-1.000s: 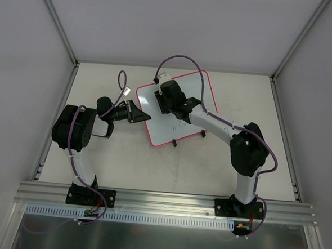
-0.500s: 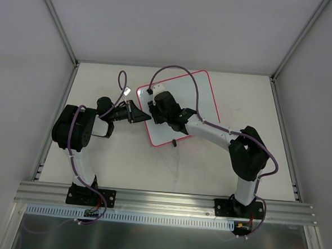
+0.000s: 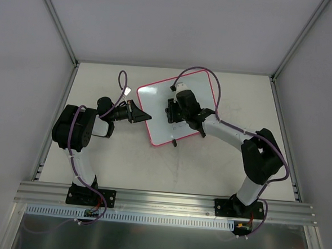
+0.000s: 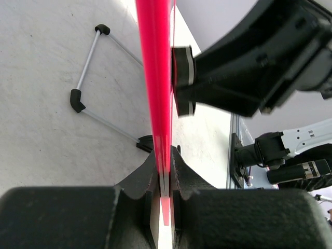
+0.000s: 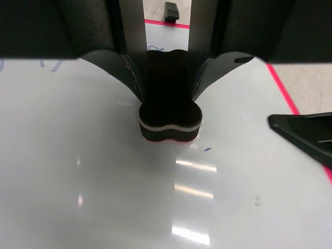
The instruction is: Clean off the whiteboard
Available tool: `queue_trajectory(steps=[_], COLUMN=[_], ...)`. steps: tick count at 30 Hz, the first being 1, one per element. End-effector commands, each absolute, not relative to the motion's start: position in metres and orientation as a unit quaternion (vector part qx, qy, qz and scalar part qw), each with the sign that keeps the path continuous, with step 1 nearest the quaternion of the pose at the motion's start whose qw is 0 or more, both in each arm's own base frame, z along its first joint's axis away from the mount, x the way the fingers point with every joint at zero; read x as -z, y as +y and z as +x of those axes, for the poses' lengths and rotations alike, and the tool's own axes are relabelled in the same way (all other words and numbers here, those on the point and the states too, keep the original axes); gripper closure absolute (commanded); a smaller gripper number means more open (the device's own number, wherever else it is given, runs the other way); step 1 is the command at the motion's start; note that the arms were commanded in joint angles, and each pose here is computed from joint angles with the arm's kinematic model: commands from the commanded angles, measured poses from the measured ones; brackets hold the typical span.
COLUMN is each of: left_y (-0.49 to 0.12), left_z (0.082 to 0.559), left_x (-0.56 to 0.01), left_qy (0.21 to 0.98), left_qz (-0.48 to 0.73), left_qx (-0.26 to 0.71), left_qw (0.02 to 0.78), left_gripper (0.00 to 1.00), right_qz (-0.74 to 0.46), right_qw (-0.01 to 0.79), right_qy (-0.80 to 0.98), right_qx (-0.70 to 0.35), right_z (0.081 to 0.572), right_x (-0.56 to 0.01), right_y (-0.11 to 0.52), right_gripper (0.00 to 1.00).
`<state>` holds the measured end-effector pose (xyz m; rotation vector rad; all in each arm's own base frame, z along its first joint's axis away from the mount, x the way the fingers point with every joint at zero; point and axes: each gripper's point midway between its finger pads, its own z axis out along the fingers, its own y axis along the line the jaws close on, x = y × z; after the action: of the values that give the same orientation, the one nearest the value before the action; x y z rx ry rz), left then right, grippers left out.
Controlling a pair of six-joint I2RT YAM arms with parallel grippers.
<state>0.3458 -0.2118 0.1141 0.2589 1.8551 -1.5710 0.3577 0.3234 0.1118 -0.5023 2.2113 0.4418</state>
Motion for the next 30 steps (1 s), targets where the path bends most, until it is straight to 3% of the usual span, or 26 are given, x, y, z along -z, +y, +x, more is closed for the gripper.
queue_trajectory(steps=[1, 6, 13, 30], left_y=[-0.218, -0.218, -0.218, -0.218], left_z=[0.334, 0.334, 0.334, 0.333], left_x=[-0.174, -0.174, -0.174, -0.174], left_qy=[0.596, 0.595, 0.596, 0.595], left_qz=[0.270, 0.271, 0.270, 0.272], left_qx=[0.584, 0.584, 0.585, 0.585], left_qw=[0.481, 0.481, 0.480, 0.479], left_gripper=[1.00, 1.00, 1.00, 1.00], right_qz=[-0.124, -0.073, -0.081, -0.229], right_qw=[0.360, 0.361, 0.368, 0.385], right_qy=[0.923, 0.928, 0.924, 0.889], right_qx=[-0.059, -0.047, -0.061, -0.092], right_z=[0.375, 0.384, 0.381, 0.349], right_x=[-0.061, -0.061, -0.063, -0.090], right_y=[0.238, 0.202, 0.209, 0.351], right_gripper=[1.00, 1.00, 1.00, 1.00])
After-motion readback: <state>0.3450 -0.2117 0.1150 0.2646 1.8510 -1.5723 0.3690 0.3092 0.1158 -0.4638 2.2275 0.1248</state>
